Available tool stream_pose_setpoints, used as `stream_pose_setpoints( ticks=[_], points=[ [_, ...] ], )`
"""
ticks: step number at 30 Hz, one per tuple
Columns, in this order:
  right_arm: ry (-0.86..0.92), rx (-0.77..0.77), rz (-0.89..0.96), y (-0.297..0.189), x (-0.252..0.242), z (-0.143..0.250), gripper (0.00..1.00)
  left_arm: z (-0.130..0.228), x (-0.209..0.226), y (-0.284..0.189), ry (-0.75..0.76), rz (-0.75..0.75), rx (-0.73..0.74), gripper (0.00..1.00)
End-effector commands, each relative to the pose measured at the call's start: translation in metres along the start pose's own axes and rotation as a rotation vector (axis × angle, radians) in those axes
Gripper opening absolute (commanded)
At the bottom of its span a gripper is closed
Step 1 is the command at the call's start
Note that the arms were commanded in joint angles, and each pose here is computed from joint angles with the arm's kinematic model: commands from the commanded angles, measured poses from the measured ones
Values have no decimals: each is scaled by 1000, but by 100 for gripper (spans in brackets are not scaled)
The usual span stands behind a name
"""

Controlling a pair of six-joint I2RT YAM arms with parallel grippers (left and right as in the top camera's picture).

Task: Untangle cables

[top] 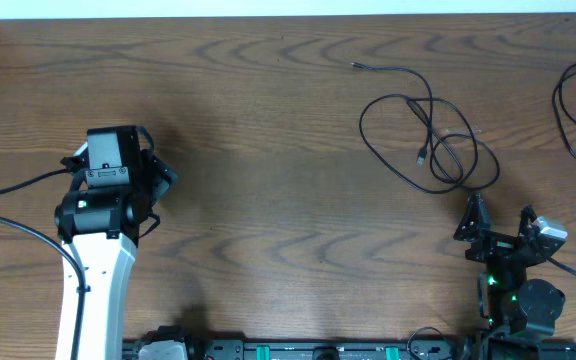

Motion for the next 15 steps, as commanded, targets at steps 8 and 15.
stream_pose_setpoints(
  ticks=[8, 15],
  points=[
    [13, 7, 0, 1, -1, 3, 99, -4, 0, -3, -12, -8, -13, 94],
    [13, 7, 0, 1, -1, 3, 99, -5, 3, -15, -24, 14, -54, 94]
  ],
)
Point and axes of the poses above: each gripper's point midway between its finger pads, its own y axis out along the fingers, its own x axis along the line the jaws close on, z = x × y, the point moved 7 cm from there along -y, back along the fingers, and after that the axes turned 14 degrees about y, right-handed, at the moved point
